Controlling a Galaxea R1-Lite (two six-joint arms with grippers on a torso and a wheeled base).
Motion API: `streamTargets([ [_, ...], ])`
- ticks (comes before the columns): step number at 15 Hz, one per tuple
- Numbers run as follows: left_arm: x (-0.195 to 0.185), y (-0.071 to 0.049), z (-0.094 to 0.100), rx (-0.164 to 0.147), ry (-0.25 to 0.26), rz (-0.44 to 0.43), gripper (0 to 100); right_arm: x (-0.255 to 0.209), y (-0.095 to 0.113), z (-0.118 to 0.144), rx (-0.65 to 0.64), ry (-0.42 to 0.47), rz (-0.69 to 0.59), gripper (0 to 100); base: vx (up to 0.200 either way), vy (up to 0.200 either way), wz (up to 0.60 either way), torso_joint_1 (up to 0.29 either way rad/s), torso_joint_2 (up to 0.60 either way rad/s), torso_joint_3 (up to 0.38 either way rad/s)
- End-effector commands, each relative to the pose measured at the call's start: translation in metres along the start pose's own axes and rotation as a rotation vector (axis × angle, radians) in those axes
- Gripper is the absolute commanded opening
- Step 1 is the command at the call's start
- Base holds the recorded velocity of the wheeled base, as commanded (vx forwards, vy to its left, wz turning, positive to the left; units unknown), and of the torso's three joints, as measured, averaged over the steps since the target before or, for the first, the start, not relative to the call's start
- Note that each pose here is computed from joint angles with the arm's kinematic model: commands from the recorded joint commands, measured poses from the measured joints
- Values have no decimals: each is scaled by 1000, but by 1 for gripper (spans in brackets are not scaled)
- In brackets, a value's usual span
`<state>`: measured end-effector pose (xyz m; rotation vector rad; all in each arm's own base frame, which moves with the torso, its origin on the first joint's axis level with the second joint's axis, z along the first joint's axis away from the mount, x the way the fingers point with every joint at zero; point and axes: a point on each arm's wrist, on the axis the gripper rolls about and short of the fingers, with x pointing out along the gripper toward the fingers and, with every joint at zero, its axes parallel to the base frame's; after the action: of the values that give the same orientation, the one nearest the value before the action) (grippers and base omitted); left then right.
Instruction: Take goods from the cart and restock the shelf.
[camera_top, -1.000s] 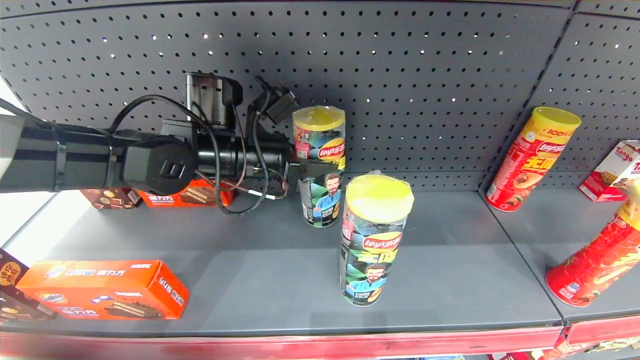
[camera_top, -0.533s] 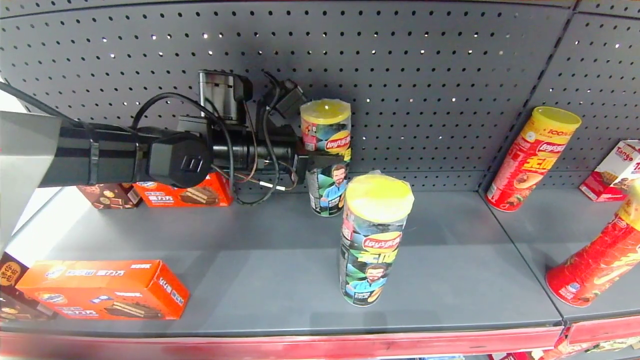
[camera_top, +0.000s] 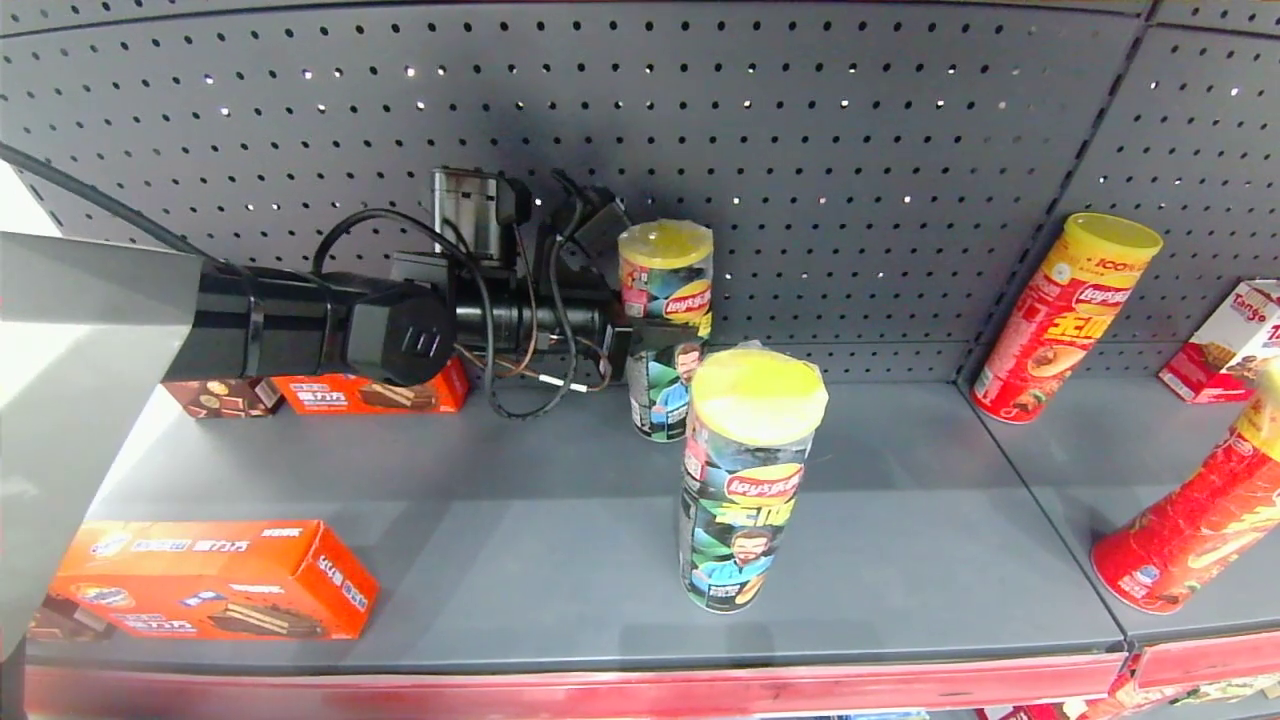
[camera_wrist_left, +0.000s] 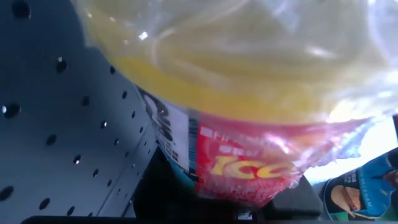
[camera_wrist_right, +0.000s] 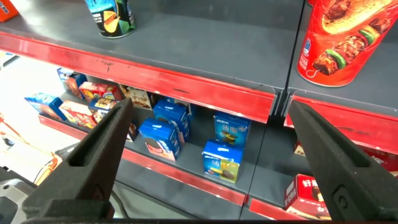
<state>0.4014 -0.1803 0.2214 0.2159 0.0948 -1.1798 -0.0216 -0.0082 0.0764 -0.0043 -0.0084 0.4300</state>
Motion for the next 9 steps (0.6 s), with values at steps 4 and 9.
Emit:
streamTargets([
  [4,6,-2,-8,13,17,-14,0,0,0,0,0,1,1,100,0,0,0,0,0,0],
  [9,2,-4,-11,-3,35,-7,100,0,0,0,0,1,1,100,0,0,0,0,0,0],
])
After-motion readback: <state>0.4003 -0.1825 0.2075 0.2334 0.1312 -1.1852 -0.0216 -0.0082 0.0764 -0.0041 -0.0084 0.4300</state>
